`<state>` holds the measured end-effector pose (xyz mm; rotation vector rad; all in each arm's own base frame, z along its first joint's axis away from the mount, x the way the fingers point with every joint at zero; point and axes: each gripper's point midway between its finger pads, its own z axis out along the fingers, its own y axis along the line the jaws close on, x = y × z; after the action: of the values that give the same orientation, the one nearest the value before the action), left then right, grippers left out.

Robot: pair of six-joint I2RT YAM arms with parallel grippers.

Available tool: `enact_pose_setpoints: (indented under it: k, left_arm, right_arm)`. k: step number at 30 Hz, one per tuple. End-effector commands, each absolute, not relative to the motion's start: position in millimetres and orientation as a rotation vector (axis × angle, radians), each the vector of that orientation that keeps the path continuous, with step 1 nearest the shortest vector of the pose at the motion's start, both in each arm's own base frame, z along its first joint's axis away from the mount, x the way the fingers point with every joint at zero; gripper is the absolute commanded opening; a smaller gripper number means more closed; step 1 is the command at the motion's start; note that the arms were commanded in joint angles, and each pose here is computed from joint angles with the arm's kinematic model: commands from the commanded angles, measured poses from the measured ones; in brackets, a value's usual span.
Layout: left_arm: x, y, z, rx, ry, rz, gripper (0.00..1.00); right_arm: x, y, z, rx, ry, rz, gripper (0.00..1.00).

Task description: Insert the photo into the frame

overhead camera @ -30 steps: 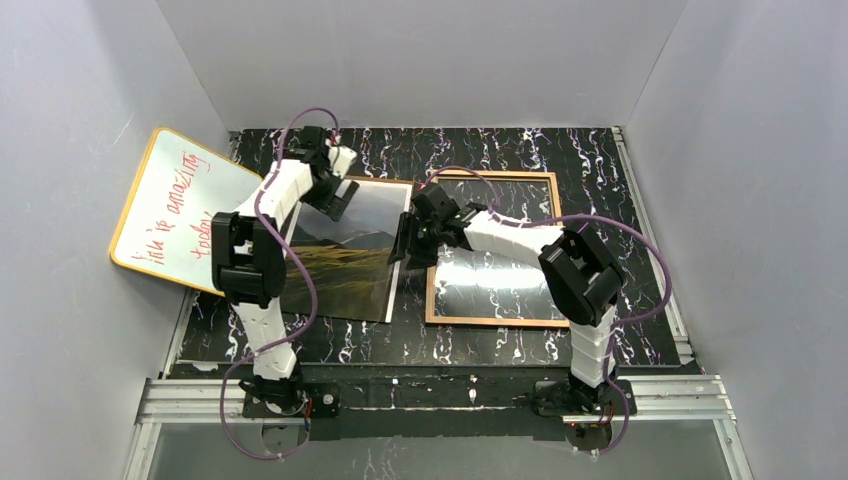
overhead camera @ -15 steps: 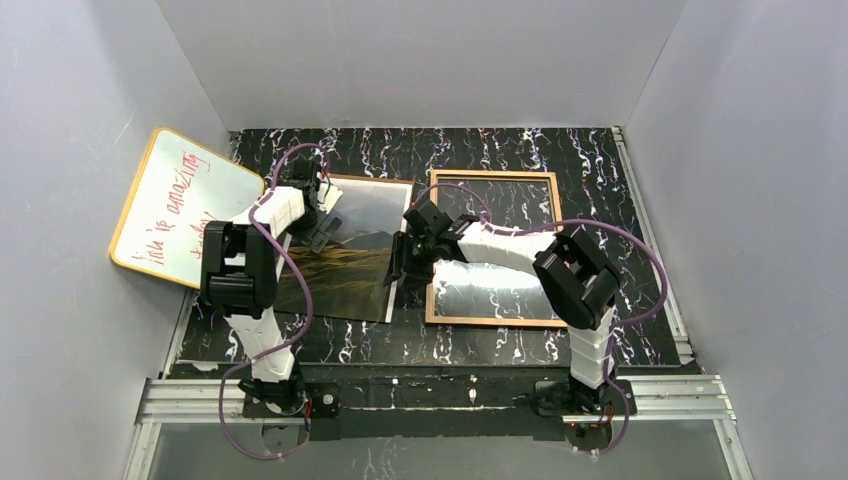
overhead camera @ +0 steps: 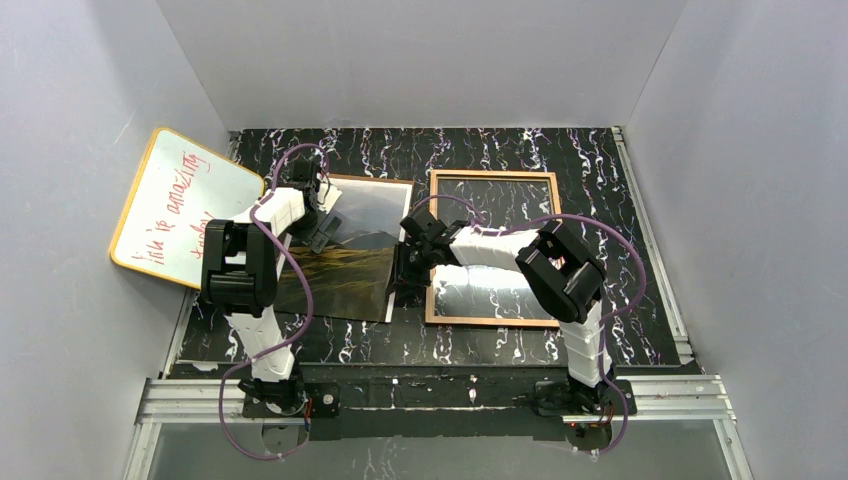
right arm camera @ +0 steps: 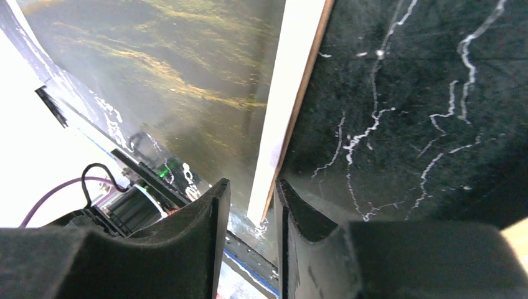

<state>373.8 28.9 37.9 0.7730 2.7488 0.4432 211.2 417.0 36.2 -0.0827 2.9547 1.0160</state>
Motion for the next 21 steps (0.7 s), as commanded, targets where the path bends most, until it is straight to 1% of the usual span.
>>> enact_pose_setpoints:
  k: [1,10,14,21]
  left_arm:
    - [356,20,14,0.792,2.819,0.364,0.93]
    - [349,14,7,0.813,2.829,0.348,0.92]
    - [351,13,7,0.811,2.824,0.344,0.92]
    - [354,13,11,0.810,2.811,0.345,0.92]
  right_arm:
    - [218,439,60,-0.088,2.889,1.132,0.39]
    - [223,455,93,-0.095,2.816,1.209,0.34]
    - [223,454,92,-0.089,2.820,1.201,0.33]
    - [211,446,82,-0.040,2.879,1.206,0.36]
